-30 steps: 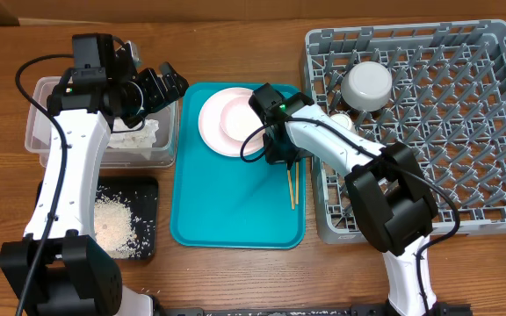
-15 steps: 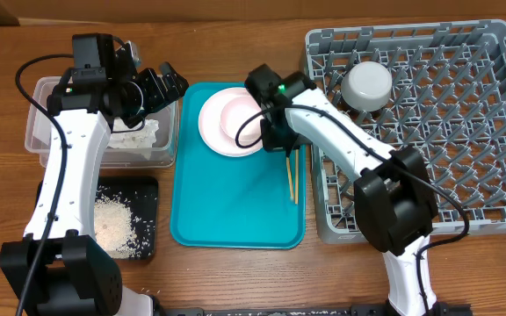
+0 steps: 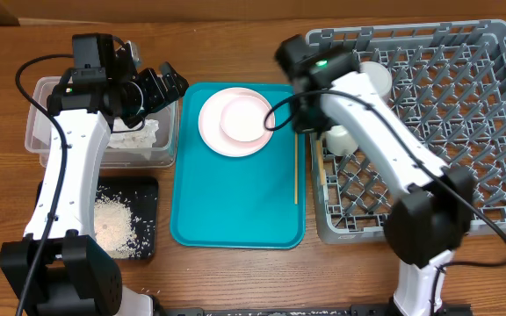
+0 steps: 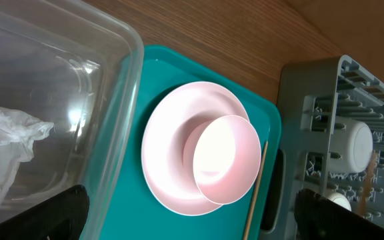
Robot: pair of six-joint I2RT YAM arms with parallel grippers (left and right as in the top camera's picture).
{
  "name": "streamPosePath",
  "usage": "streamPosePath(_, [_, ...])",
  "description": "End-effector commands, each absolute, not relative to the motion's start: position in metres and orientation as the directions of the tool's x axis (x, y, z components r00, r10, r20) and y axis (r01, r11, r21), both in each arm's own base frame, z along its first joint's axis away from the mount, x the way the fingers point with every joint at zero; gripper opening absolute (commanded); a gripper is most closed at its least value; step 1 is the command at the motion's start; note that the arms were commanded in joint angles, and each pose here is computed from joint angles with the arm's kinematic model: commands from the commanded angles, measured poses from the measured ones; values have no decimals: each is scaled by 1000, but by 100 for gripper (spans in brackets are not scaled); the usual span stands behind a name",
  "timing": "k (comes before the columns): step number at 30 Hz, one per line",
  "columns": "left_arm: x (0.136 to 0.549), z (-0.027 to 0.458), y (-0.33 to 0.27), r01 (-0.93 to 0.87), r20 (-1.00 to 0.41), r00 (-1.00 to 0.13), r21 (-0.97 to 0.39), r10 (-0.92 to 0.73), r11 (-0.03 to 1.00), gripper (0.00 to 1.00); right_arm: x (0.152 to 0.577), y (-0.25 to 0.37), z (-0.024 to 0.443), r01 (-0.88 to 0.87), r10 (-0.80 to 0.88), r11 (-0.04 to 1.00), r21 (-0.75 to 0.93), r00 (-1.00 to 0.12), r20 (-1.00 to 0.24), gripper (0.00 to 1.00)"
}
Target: Sort waste into correct bins and load items into the dishwasher
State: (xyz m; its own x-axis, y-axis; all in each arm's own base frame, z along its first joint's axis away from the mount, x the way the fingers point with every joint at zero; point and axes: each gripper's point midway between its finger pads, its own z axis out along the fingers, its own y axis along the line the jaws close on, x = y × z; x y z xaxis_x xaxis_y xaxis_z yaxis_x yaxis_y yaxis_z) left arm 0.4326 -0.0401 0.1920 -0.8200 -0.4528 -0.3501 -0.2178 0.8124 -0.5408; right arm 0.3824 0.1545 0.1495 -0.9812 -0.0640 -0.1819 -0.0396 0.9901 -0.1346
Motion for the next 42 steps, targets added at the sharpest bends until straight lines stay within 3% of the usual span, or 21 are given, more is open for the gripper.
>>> streamPosePath(1, [437,205,-40,-195,-385,-808,-539,-446,819,100,388,123,198,5,-35,990,-139,-957,-289,4])
streamPosePath(20, [437,205,-40,-195,-385,-808,-539,-446,819,100,375,1,160,-36,-57,970,-241,-995,-79,4])
streamPosePath(37, [437,205,-40,-195,-385,-808,-539,-446,819,100,363,11,131,-67,-70,985,-159,-997,-13,4])
streamPosePath(42, [437,205,-40,-195,-385,-808,-539,-446,819,100,363,12,131,-67,-70,986,-150,-997,-14,17])
